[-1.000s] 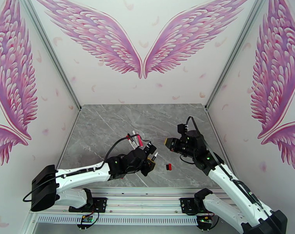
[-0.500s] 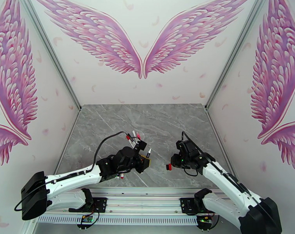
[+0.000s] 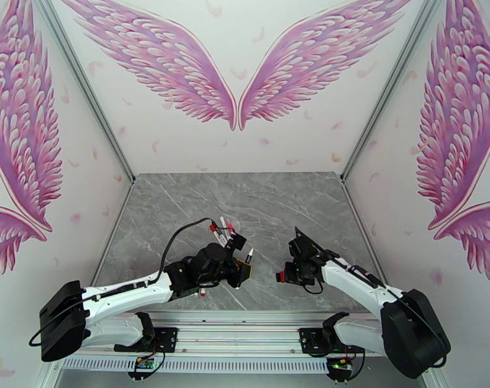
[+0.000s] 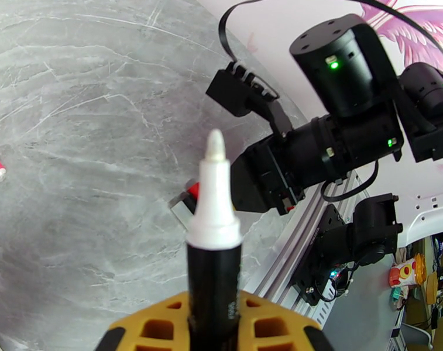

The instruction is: Open the pen caps

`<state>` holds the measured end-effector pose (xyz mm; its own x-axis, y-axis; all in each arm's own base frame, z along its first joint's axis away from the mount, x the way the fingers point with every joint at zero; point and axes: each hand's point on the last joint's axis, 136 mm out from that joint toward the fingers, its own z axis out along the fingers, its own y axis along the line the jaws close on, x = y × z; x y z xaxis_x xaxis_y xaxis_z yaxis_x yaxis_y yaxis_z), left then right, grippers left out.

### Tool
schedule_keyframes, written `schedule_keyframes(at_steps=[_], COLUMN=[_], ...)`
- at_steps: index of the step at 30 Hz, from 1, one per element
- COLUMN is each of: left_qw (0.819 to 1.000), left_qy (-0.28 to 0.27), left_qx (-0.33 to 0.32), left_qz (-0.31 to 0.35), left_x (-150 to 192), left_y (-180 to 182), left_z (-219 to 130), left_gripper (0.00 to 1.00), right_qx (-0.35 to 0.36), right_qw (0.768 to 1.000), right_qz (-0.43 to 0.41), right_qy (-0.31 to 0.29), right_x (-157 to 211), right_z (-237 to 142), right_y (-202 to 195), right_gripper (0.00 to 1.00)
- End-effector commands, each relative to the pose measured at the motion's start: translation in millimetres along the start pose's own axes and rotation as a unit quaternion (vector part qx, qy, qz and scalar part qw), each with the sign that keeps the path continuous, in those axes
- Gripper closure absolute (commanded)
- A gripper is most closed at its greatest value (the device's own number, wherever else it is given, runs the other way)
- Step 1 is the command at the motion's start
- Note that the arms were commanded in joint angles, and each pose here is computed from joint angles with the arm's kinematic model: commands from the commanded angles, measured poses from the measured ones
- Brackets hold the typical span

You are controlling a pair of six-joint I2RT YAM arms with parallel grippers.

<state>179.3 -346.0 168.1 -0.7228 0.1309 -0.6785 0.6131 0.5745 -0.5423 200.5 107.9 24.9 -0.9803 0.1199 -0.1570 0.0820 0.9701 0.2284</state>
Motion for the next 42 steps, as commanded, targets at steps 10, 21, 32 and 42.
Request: schedule_keyframes(at_steps=[10,21,32,42], left_qw=[1.000,1.000,1.000,1.000], left_qy=[0.001,0.010,0.016,0.018], left_qx=[0.012,0.013,0.018,0.020], left_qz=[-0.004,-0.002,-0.001,0.002], left_x=[-2.0,1.3,2.5,1.8], left_y=[-6.1,-8.3,-11.6,-13.9], left_z=[4.4,7.5,11.2,12.8], left_gripper=[0.94,0.94,0.95,0.95], right_qx=[0.007,0.002,-0.005,-0.018], right_qw=[1.000,1.000,1.000,1.000], right_qz=[-0.004,-0.009,-0.009,-0.011], right_qy=[-0.013,-0.010,-0.014,-0.021], right_x=[-9.7,-11.8,-12.0,-12.6], right_z=[8.7,11.9,7.1,-1.5], right_y=[-4.8,-2.7,0.0,5.0], right_gripper=[0.81,0.80,0.72,0.71])
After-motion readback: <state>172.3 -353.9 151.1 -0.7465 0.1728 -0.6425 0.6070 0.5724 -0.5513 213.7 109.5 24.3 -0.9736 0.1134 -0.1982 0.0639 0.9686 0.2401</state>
